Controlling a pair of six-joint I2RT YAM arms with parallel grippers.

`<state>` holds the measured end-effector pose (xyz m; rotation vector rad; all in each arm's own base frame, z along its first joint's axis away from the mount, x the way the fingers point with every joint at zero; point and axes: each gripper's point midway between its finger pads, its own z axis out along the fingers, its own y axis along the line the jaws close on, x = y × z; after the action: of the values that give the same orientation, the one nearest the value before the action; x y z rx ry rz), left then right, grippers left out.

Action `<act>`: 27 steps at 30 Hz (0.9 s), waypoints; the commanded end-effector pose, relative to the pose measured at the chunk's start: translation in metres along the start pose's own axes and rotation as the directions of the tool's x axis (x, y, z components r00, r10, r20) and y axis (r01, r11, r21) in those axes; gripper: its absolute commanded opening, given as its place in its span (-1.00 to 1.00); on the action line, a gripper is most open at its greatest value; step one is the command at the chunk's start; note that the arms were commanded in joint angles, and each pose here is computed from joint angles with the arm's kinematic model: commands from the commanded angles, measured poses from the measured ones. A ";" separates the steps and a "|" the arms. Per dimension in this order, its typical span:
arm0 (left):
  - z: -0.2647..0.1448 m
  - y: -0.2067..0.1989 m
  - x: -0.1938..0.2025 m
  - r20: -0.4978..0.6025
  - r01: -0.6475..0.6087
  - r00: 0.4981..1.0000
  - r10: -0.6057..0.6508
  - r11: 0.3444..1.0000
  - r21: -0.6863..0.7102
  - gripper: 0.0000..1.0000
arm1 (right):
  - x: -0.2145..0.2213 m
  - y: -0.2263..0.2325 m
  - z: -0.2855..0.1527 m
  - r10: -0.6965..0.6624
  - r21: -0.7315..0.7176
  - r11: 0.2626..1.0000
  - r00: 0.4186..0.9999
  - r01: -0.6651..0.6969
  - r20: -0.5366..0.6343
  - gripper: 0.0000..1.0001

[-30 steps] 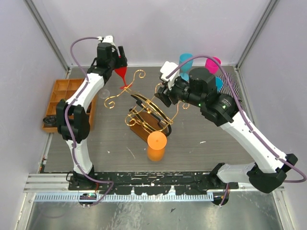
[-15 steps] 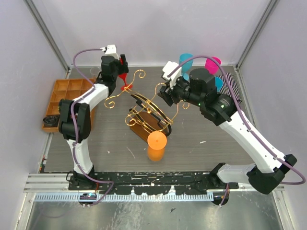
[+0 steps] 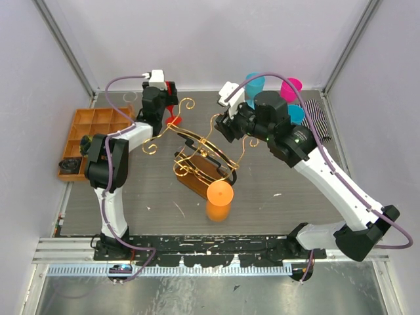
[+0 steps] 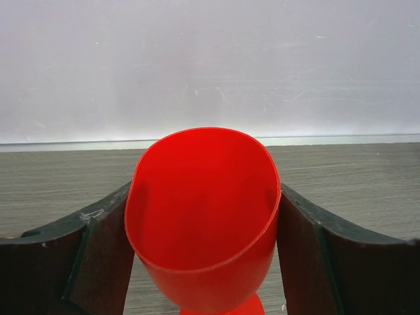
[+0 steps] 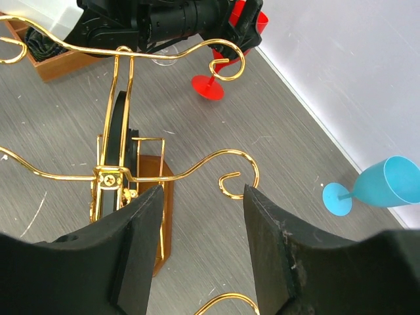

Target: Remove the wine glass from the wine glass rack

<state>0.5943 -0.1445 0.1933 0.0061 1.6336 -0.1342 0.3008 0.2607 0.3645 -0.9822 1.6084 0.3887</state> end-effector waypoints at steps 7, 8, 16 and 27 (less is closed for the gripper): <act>0.011 0.000 0.002 0.073 -0.020 0.997 0.020 1.000 -0.006 0.62 | -0.015 -0.011 0.002 -0.010 0.032 0.999 0.998 0.008 0.061 0.12; 0.012 0.000 0.004 0.070 -0.027 0.997 0.027 1.000 -0.005 0.62 | -0.015 -0.011 0.002 -0.009 0.031 0.999 0.998 0.007 0.060 0.12; 0.014 0.011 0.020 0.063 -0.082 0.994 0.085 0.995 -0.053 0.73 | -0.013 -0.015 0.008 0.019 0.029 0.999 0.998 -0.020 0.056 0.05; 0.002 0.015 0.021 0.071 -0.067 0.995 0.071 0.996 -0.058 0.96 | -0.012 -0.018 0.019 0.050 0.010 0.999 0.998 -0.050 0.050 0.05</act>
<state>0.5989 -0.1347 0.1571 0.0361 1.6134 -0.0412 0.3237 0.2615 0.3438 -0.9585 1.6735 0.3961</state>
